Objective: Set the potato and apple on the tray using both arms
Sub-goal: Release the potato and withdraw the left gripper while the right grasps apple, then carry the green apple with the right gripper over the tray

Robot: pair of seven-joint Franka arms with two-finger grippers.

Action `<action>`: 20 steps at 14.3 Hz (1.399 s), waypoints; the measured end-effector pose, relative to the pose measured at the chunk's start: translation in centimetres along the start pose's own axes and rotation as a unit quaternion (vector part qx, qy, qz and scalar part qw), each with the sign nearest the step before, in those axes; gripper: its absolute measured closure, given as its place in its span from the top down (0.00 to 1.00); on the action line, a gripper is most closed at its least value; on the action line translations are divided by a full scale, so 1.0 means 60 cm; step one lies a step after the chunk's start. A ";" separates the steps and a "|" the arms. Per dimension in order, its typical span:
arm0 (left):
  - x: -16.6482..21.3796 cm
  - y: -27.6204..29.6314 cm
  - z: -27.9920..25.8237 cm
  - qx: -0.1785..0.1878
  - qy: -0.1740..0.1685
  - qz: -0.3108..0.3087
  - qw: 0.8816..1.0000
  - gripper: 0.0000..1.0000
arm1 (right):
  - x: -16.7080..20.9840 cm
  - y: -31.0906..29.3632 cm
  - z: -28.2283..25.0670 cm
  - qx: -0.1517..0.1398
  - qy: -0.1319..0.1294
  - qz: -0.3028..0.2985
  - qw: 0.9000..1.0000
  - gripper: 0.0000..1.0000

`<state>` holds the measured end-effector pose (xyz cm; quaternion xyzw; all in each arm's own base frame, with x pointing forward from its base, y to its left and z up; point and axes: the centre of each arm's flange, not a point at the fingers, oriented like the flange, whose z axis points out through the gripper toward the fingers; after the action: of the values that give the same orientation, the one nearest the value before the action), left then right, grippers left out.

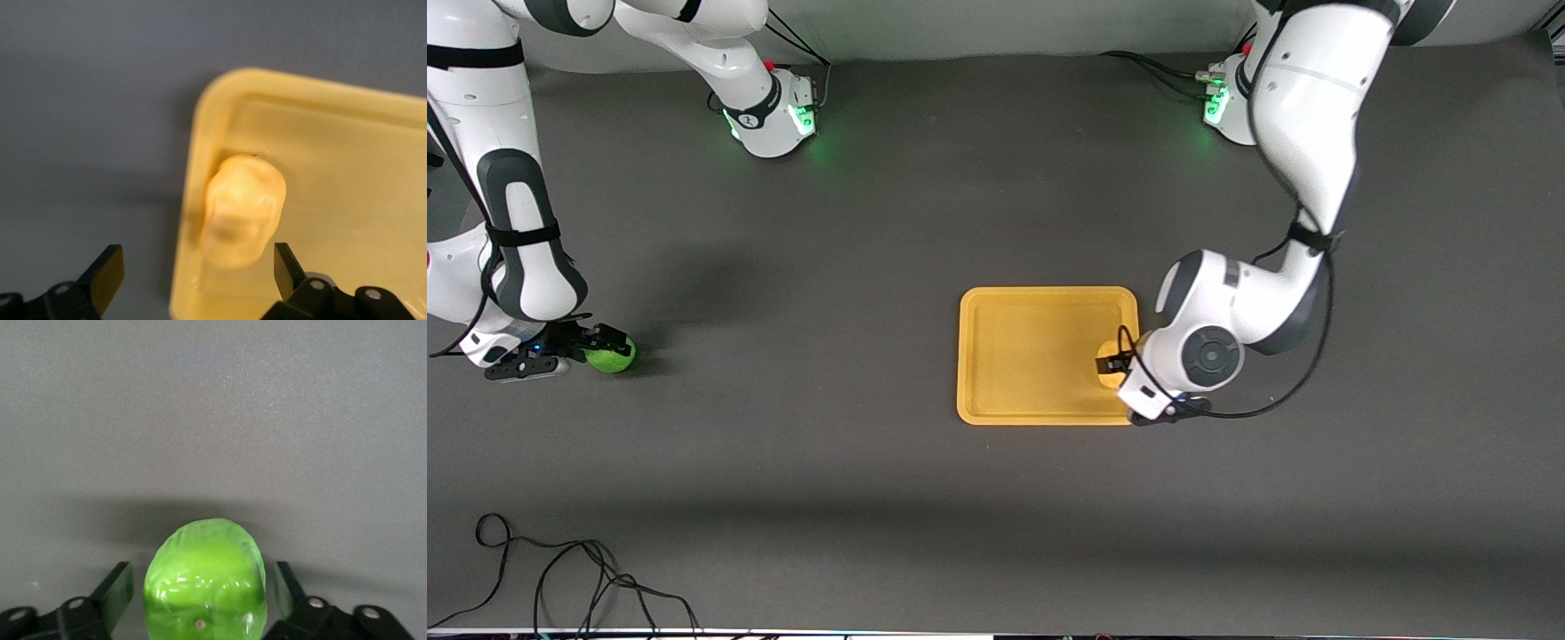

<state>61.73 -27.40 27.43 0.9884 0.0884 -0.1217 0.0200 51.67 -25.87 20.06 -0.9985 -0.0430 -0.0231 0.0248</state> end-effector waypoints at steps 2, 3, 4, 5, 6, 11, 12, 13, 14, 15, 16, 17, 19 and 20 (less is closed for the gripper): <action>0.010 -0.056 -0.107 0.000 0.034 -0.006 0.999 1.00 | 0.006 -0.001 -0.005 0.000 0.002 -0.002 1.000 0.71; 0.012 -0.090 -0.157 -0.001 0.048 0.002 0.999 1.00 | 0.015 -0.003 -0.015 0.006 0.004 -0.005 1.000 0.67; 0.011 -0.128 -0.203 -0.002 0.055 0.016 0.998 1.00 | 0.030 -0.011 -0.034 0.018 0.005 -0.012 1.000 0.67; 0.008 -0.169 -0.242 -0.003 0.056 0.033 0.998 1.00 | 0.050 -0.019 -0.064 0.026 0.007 -0.026 0.999 0.67; 0.001 -0.207 -0.275 -0.002 0.051 0.056 0.997 1.00 | 0.070 -0.023 -0.104 0.025 0.006 -0.039 0.999 0.67; -0.059 -0.375 -0.431 -0.002 0.080 0.132 0.988 1.00 | 0.142 -0.072 -0.383 0.024 -0.041 -0.042 0.998 0.67; -0.078 -0.390 -0.447 0.011 0.092 0.134 0.987 1.00 | 0.155 -0.099 -0.434 0.020 -0.049 -0.038 0.998 0.67; -0.095 -0.395 -0.455 0.021 0.106 0.135 0.985 1.00 | 0.169 -0.133 -0.476 0.015 -0.053 -0.035 0.998 0.67; -0.112 -0.397 -0.459 0.025 0.122 0.137 0.983 1.00 | 0.184 -0.176 -0.508 0.009 -0.055 -0.031 0.998 0.67; -0.128 -0.399 -0.460 0.027 0.134 0.139 0.981 1.00 | 0.200 -0.224 -0.529 0.005 -0.055 -0.029 0.998 0.67; -0.144 -0.403 -0.461 0.031 0.140 0.139 0.980 1.00 | 0.216 -0.277 -0.541 0.001 -0.053 -0.025 0.998 0.67; -0.157 -0.408 -0.465 0.035 0.145 0.139 0.979 1.00 | 0.231 -0.337 -0.546 -0.003 -0.050 -0.020 0.999 0.67; -0.176 -0.414 -0.471 0.037 0.148 0.139 0.979 1.00 | 0.251 -0.454 -0.552 -0.010 -0.044 -0.006 0.999 0.67; -0.182 -0.416 -0.473 0.038 0.147 0.139 0.979 1.00 | 0.256 -0.515 -0.555 -0.012 -0.040 0.002 0.999 0.67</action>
<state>53.53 -2.98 57.18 0.9982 -0.0520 0.0259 -0.0137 62.82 4.45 55.49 -0.9989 -0.0414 0.0165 0.0110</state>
